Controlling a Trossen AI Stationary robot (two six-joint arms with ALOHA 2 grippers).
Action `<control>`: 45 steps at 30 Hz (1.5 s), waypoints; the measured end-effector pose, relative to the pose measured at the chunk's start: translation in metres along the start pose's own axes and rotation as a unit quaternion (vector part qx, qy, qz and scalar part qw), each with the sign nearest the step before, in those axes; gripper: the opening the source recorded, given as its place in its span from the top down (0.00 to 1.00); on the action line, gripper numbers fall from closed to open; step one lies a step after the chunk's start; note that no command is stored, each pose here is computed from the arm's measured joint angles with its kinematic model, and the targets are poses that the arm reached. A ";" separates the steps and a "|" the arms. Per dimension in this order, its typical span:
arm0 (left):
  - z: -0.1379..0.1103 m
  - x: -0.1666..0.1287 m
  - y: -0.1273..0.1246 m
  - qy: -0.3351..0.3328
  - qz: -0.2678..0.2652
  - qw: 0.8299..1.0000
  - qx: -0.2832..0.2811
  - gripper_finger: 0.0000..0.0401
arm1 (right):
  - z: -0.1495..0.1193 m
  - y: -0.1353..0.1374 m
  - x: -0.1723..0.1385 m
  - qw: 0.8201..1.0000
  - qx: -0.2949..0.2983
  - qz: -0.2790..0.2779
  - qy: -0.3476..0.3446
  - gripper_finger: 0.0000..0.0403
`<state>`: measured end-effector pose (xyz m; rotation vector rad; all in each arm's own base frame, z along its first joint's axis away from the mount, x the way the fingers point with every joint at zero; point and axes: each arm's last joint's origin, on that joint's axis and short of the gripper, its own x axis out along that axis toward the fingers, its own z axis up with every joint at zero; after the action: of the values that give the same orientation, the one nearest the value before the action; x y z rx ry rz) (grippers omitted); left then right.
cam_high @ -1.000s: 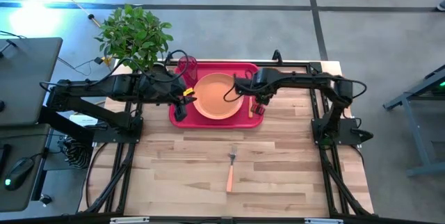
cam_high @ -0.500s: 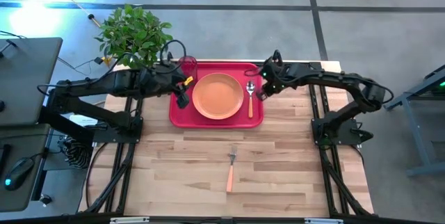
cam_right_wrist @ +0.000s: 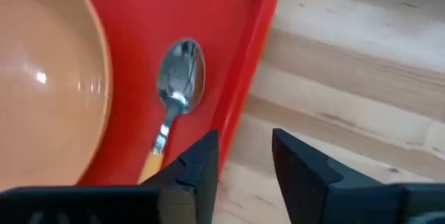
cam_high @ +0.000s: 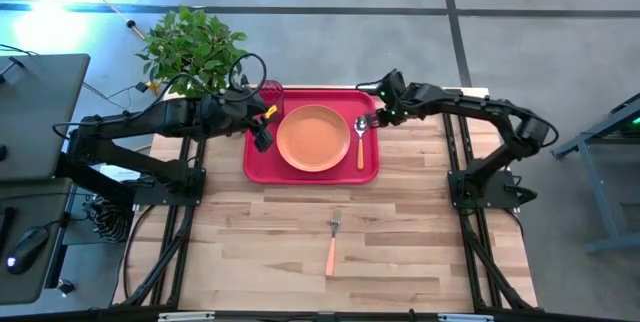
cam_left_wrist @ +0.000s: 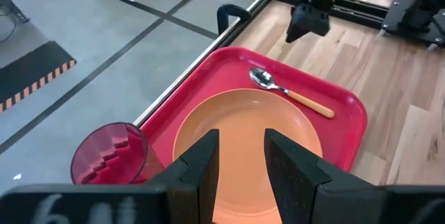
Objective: Pick and place plate/cup/fork/spoon on tray
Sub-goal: Adjust the red tray on the table
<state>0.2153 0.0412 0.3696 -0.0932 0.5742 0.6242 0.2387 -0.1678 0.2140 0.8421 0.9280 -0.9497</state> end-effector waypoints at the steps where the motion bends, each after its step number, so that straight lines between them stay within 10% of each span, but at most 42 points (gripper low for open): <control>1: 0.000 0.000 0.000 0.000 0.000 1.000 0.000 0.74 | 0.002 0.000 0.003 1.000 0.005 0.001 -0.001 0.68; 45: 0.000 0.000 0.000 0.000 0.004 1.000 -0.012 0.74 | -0.006 -0.011 0.074 0.989 0.065 -0.110 0.078 0.65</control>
<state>0.2152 0.0416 0.3694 -0.1146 0.5672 0.6386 0.2478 -0.1876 0.1422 0.9473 1.1200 -1.1568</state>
